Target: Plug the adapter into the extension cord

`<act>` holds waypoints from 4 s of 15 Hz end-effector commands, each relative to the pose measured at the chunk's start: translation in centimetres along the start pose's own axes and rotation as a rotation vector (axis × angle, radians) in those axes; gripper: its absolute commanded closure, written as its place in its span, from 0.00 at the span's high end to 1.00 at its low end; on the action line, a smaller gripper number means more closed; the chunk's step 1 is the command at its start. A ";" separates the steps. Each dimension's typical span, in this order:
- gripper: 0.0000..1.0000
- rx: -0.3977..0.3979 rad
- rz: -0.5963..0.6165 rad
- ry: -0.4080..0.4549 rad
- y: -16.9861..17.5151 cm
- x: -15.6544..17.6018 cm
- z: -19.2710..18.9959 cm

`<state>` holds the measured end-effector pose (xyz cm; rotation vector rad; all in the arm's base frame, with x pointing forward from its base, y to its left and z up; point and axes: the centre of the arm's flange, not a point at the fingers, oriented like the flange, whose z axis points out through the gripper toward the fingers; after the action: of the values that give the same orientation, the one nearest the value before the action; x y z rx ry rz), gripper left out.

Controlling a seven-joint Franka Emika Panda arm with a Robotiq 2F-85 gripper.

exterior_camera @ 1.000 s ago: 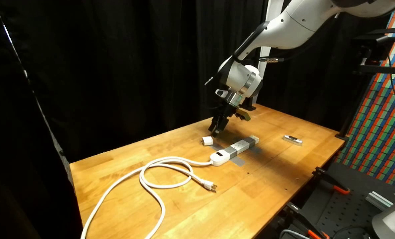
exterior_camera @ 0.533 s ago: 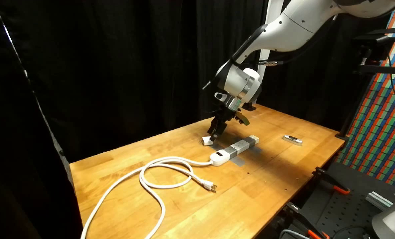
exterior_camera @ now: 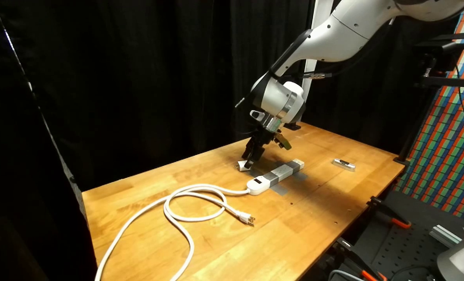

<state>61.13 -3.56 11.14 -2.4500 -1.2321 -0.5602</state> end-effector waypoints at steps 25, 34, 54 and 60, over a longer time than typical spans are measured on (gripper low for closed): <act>0.23 -0.146 -0.030 -0.266 2.6 2.4 -8.2; 0.23 -0.244 -0.284 -0.694 -1.9 7.5 -13.3; 0.23 -0.386 -0.441 -1.061 -13.8 5.7 -7.3; 0.23 -0.437 -0.416 -1.095 -14.4 4.6 -5.1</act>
<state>51.54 5.00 19.92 -2.9006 -2.2351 0.6006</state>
